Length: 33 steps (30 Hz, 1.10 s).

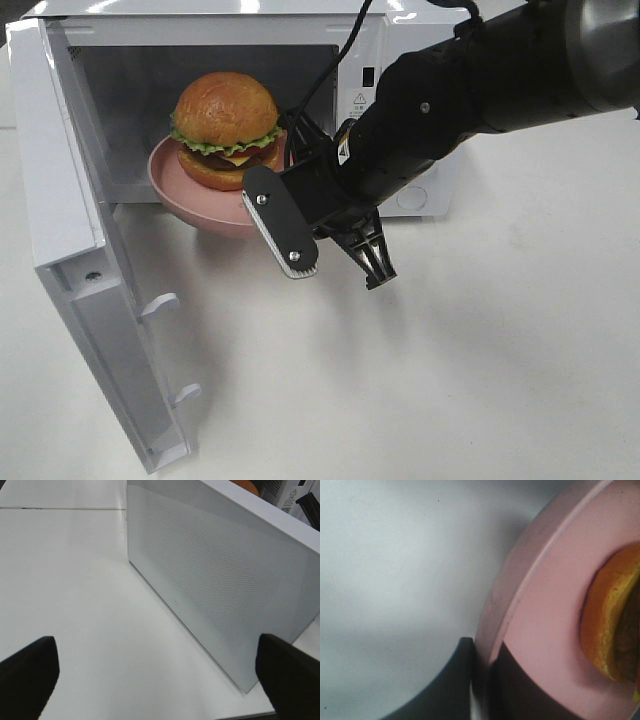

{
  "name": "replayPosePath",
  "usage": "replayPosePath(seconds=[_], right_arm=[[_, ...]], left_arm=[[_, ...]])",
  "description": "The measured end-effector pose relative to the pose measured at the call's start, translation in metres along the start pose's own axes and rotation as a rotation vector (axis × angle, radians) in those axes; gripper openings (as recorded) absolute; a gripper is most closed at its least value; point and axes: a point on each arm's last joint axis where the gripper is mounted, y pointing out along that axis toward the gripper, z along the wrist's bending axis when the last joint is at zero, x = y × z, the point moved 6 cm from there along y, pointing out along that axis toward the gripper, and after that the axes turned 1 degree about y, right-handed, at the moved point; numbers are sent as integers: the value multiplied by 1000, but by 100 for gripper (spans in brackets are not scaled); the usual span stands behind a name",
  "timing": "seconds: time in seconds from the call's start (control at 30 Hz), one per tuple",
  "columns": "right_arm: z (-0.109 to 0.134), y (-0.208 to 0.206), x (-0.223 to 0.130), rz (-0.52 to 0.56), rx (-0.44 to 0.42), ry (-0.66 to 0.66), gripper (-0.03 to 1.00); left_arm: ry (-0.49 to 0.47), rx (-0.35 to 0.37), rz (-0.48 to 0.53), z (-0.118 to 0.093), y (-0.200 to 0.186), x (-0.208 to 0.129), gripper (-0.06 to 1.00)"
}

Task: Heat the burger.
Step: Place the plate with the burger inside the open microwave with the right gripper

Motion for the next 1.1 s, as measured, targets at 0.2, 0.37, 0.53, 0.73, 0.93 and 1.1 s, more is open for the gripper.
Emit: replayPosePath(seconds=[0.2,0.37,0.53,0.73,0.93,1.1], right_arm=[[-11,11,-1,17,1,71,6],[-21,17,-3,34,-20,113,6],[-29,24,-3,37,-23,141,6],[-37,33,-3,47,-8,157,6],[-49,44,-5,75,7,221,6],[-62,50,-5,78,-8,257,6]], left_arm=[[0,0,0,0,0,0,99],[0,0,0,0,0,0,99],[0,0,0,0,0,0,99],[0,0,0,0,0,0,99],[0,0,0,0,0,0,99],[0,0,0,0,0,0,99]])
